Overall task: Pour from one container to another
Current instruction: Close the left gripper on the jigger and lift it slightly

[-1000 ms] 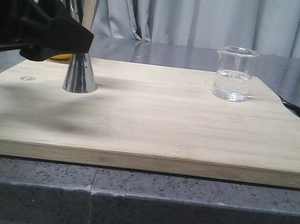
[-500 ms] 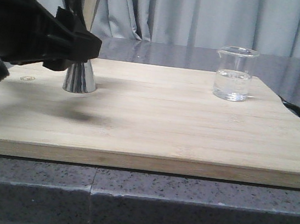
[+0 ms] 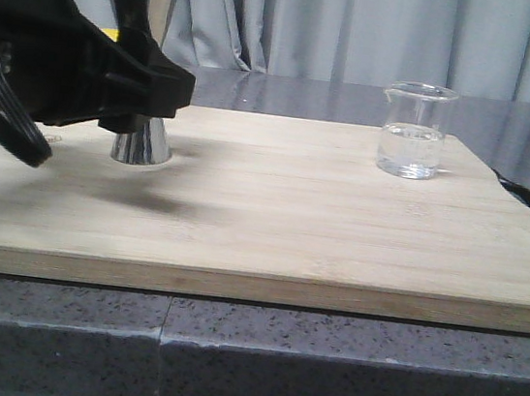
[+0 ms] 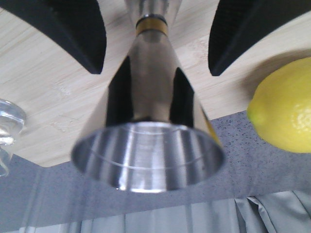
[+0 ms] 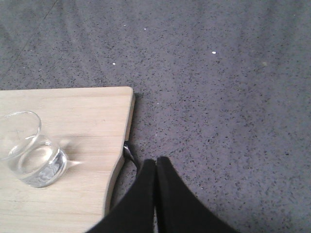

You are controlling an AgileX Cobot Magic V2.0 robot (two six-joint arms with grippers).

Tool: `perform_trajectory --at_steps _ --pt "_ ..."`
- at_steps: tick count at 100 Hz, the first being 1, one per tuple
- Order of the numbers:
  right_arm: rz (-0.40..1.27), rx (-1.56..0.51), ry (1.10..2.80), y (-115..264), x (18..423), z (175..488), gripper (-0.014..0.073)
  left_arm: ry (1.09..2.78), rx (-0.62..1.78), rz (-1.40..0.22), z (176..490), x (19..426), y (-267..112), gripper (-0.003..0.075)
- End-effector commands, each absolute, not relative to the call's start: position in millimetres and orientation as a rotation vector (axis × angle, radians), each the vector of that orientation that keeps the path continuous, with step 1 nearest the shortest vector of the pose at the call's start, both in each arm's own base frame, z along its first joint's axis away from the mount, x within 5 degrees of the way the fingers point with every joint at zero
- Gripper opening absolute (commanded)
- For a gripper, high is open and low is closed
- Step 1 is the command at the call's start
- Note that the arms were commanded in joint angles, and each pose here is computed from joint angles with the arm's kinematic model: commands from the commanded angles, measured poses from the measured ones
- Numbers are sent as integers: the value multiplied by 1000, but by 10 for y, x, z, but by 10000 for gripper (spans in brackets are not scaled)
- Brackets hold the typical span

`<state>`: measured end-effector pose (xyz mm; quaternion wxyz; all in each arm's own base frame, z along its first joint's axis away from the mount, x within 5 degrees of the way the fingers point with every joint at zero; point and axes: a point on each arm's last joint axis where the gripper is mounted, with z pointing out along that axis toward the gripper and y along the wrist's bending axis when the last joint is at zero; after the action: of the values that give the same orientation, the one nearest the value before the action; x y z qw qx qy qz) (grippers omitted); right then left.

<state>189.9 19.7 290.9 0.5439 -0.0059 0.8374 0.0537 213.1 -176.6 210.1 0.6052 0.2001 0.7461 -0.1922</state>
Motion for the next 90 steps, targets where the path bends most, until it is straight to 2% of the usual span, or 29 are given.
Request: perform_trajectory --at_steps 1,29,67,90 --pt "121 -30 1872 202 1941 3091 -73 1590 412 -481 2326 2152 -1795 368" --pt "123 -29 1862 203 1944 3101 -73 1590 412 -481 2326 2152 -1795 188" --pt "123 -29 1858 203 1945 3104 -73 1594 413 -481 2323 2152 -1795 -7" --pt "123 -29 1848 203 1947 3113 -73 1536 410 -484 2374 2151 -1798 -18"
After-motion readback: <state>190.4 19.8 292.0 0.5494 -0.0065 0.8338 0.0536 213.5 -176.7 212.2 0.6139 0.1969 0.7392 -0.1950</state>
